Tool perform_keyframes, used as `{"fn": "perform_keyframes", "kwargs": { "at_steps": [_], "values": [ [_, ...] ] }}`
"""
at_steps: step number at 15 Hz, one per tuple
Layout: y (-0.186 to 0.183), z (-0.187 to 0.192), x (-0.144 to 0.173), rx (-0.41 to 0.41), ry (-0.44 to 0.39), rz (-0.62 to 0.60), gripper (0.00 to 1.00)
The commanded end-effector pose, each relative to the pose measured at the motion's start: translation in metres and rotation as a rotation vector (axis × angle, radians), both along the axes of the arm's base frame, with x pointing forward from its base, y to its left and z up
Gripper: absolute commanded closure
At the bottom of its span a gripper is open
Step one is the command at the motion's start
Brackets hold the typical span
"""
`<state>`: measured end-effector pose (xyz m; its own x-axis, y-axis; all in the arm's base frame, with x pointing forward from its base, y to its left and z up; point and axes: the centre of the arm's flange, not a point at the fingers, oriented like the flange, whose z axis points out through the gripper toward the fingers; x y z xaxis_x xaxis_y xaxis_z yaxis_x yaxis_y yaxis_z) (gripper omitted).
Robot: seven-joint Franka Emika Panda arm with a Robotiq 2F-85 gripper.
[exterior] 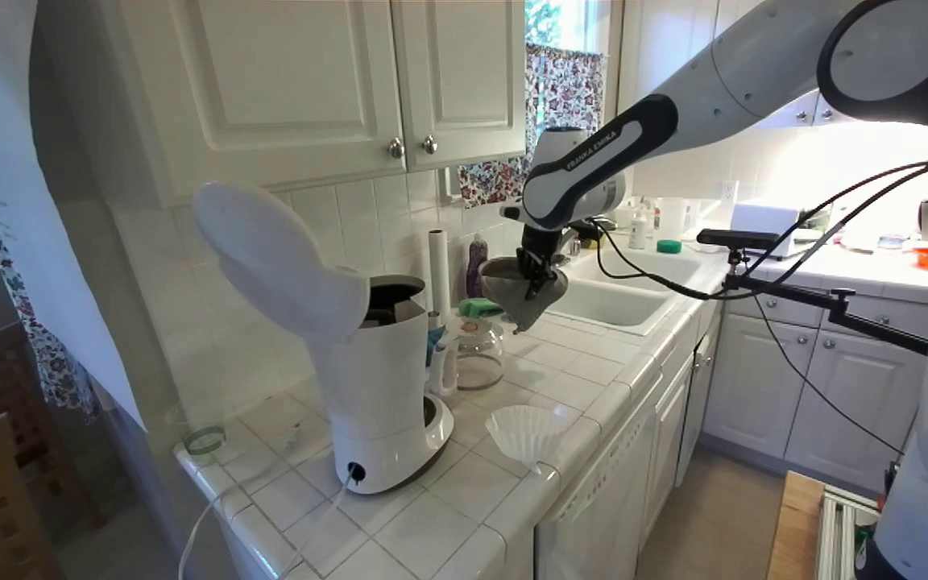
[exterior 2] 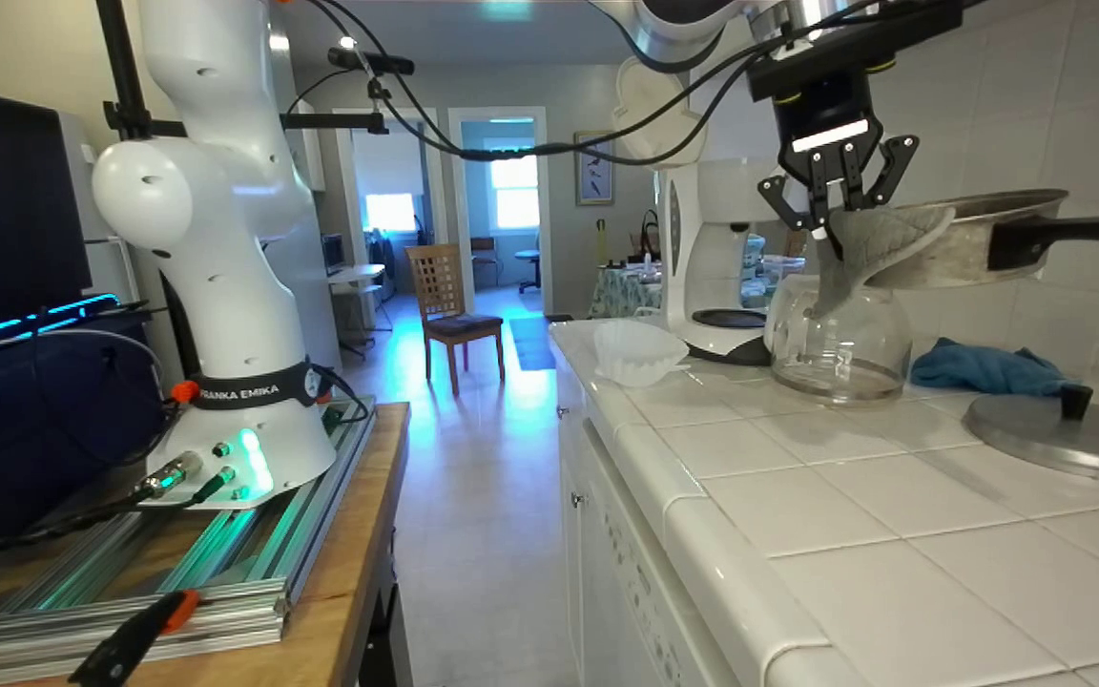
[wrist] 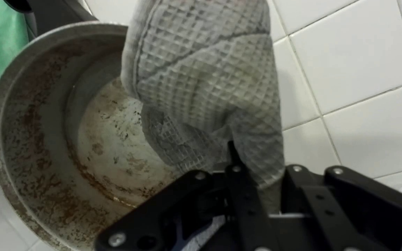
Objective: Pick up the cloth and use it to pick up the pot on the counter
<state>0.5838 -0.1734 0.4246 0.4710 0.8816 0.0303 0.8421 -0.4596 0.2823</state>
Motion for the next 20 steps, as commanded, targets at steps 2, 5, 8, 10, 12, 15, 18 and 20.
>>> {"fn": "perform_keyframes", "kwargs": {
  "at_steps": [2,5,8,10,12,15,18,20],
  "values": [
    [0.017,0.021,0.007,0.007,0.017,0.075,0.97],
    [0.03,0.022,0.016,0.008,0.044,0.128,0.97],
    [0.04,0.021,0.023,0.015,0.074,0.178,0.97],
    [0.046,0.021,0.027,0.018,0.084,0.203,0.97],
    [0.051,0.02,0.031,0.013,0.086,0.231,0.97],
    [0.059,0.018,0.042,0.008,0.096,0.277,0.97],
    [0.068,0.014,0.054,0.01,0.121,0.319,0.97],
    [0.074,0.01,0.061,0.015,0.141,0.335,0.97]
  ]
}}
